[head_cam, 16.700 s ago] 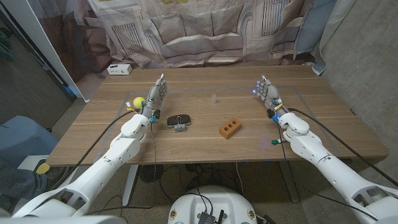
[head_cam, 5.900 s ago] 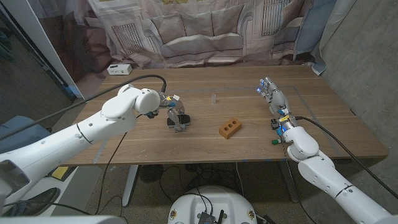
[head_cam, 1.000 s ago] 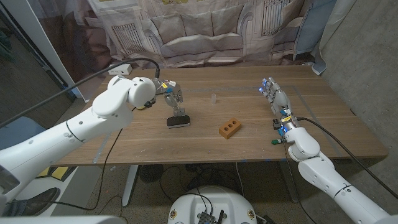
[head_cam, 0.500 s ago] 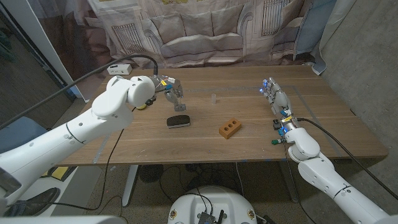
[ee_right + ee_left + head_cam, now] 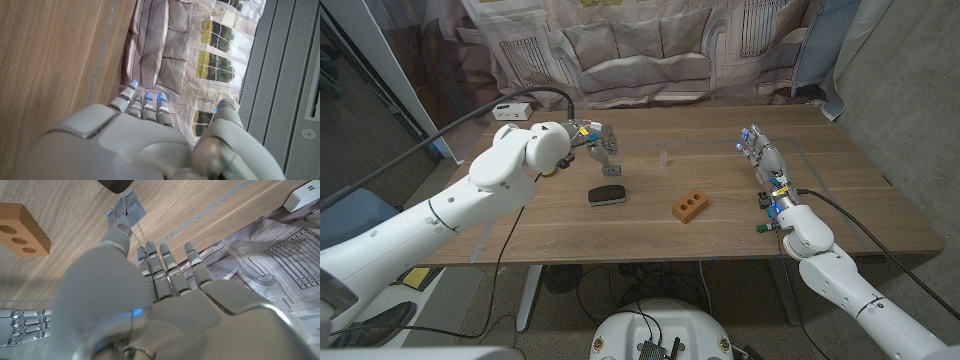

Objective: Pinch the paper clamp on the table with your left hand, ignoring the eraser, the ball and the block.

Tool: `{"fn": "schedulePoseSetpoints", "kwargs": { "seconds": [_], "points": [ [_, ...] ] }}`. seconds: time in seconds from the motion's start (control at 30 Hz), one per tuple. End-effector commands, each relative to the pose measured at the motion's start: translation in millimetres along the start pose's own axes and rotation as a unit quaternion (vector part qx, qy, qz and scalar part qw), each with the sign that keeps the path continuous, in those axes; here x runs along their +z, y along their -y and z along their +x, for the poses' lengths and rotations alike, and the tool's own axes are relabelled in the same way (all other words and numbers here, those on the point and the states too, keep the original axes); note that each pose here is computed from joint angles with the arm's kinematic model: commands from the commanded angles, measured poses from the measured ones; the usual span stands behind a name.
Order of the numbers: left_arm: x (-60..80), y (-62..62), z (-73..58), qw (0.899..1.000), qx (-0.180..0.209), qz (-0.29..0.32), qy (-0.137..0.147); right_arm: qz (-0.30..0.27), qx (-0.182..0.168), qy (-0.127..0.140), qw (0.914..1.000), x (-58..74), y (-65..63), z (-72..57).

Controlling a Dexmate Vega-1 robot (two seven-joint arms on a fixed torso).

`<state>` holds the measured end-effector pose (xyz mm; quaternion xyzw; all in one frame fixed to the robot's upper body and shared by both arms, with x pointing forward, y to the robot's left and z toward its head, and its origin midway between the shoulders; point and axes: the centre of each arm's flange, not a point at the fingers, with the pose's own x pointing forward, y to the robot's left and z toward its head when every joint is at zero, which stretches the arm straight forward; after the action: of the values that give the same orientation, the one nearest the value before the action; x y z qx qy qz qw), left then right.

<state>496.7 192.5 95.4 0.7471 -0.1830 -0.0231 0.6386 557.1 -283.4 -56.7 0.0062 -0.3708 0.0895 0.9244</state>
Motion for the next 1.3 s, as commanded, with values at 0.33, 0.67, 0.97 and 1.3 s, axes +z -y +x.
{"fn": "schedulePoseSetpoints", "kwargs": {
  "seconds": [0.33,0.67,0.97,1.3],
  "points": [
    [1.1,-2.3,7.3,0.999,0.023,-0.044,0.017,0.001,0.0,-0.005,1.0,-2.0,-0.3,3.0],
    [2.6,-3.8,12.0,0.998,0.027,-0.055,0.026,0.004,-0.003,-0.009,0.9999,-6.4,-1.0,3.8],
    [5.3,-7.2,12.3,0.997,0.04,-0.054,0.027,0.006,-0.004,-0.01,0.9999,-9.8,-2.4,4.2],
    [9.3,-7.3,6.4,0.993,0.097,-0.061,0.037,0.011,-0.008,-0.013,0.9998,-11.6,-2.9,4.8]
  ]
}}
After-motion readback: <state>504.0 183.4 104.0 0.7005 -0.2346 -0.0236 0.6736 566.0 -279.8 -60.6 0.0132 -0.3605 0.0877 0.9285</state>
